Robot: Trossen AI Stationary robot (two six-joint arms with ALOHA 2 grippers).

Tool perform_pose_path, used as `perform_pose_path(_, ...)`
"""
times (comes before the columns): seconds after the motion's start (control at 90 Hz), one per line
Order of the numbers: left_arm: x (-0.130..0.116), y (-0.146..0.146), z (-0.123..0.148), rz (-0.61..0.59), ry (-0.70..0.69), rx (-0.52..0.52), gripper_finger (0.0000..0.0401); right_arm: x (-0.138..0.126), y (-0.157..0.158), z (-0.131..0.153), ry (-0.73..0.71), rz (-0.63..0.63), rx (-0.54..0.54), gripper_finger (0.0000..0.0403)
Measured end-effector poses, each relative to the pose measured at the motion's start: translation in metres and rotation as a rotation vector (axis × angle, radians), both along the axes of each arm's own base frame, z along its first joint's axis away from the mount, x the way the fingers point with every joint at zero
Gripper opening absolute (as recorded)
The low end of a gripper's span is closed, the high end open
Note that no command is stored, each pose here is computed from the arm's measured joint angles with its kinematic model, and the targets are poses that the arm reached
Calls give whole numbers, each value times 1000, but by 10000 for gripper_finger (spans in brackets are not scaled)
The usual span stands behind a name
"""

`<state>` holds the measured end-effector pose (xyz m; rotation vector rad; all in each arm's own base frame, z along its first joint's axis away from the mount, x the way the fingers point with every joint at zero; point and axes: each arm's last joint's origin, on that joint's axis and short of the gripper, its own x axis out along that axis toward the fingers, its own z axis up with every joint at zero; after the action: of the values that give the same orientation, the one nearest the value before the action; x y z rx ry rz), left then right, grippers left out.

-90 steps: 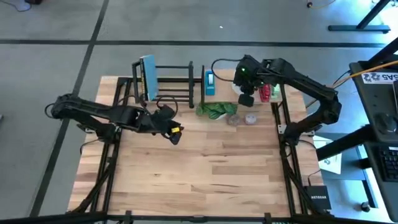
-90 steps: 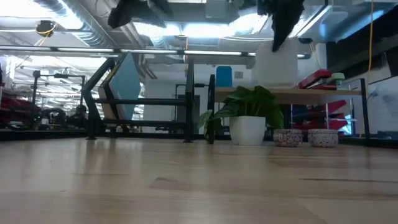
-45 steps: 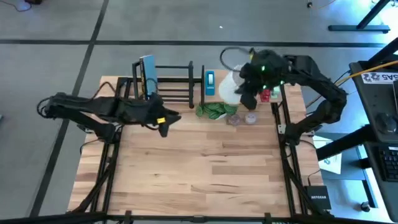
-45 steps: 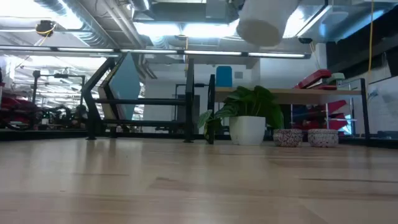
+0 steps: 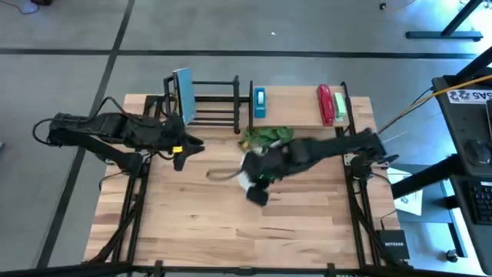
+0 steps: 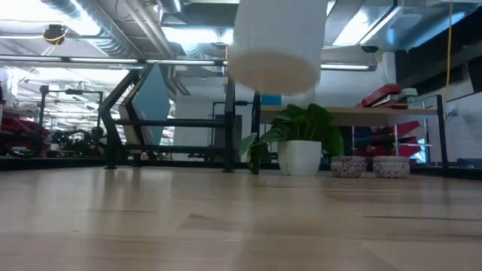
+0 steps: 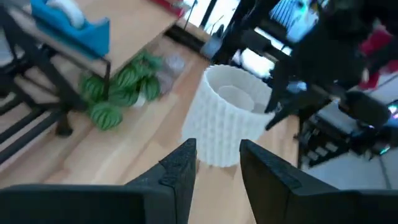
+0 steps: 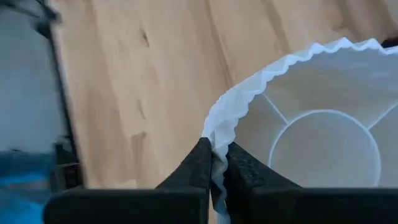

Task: Stock shelves
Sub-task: Remove the white pencil holder from the shelf

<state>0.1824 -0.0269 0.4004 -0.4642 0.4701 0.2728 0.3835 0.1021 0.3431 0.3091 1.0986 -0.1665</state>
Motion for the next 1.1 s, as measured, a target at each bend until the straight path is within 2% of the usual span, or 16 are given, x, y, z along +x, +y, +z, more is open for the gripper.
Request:
perform_pose_path(0.167, -1, -6, -7, -16, 69, -13, 107, 25, 17, -49, 104, 24, -44, 0)
perform_pose_path(0.311, -2, -15, -8, -50, 75, -15, 107, 40, 24, -71, 94, 63, -55, 0)
perform_pose_path(0.533, -4, -25, -9, -41, 69, -14, 107, 49, 26, -91, 121, 76, -75, 2)
perform_pose_path(0.722, -6, -32, -9, -30, 59, -6, 107, 59, 29, -111, 141, 130, -69, 22)
perform_pose_path(0.911, -5, -37, -11, -38, 65, 4, 107, 67, 32, -125, 133, 134, -65, 37)
perform_pose_path(1.0, -4, -38, -11, -43, 69, 5, 107, 71, 34, -124, 92, 147, -21, 55)
perform_pose_path(1.1, -3, -39, -12, -44, 73, 3, 107, 73, 34, -117, 47, 155, 17, 96)
